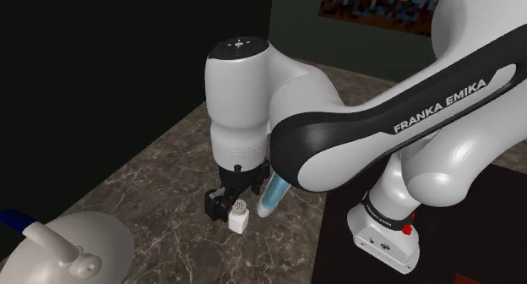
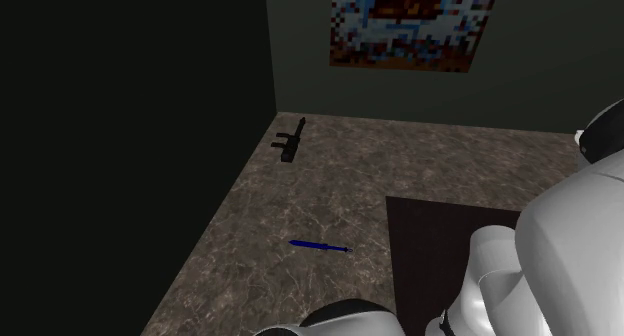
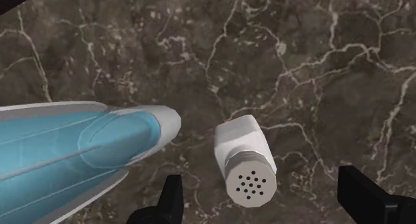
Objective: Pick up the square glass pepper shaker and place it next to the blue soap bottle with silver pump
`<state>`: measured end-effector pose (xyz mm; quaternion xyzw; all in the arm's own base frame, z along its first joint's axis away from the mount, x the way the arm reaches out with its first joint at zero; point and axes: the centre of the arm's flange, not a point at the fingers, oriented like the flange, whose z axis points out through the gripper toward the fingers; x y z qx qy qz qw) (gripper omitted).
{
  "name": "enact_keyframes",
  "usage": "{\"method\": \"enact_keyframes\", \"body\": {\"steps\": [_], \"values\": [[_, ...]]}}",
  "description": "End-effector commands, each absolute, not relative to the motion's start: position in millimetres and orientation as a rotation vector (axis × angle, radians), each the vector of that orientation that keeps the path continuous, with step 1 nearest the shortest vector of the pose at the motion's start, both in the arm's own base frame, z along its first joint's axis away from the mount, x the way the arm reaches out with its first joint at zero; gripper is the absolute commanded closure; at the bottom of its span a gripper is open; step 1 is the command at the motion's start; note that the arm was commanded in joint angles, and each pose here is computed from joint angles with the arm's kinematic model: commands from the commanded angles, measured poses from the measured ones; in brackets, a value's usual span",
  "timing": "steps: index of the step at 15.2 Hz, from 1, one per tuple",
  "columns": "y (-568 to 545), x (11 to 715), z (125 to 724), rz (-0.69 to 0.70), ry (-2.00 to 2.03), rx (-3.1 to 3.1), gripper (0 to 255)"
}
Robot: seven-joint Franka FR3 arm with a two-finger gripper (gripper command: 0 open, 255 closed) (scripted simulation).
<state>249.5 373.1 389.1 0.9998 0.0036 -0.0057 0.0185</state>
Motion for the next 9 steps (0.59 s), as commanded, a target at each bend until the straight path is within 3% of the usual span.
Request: {"method": "enact_keyframes", "body": {"steps": [1, 9], "values": [[373.6, 248.2, 413.2, -0.019, 0.012, 3.104, 0], [374.0, 248.3, 423.6, -0.019, 0.012, 3.104, 0]]}}
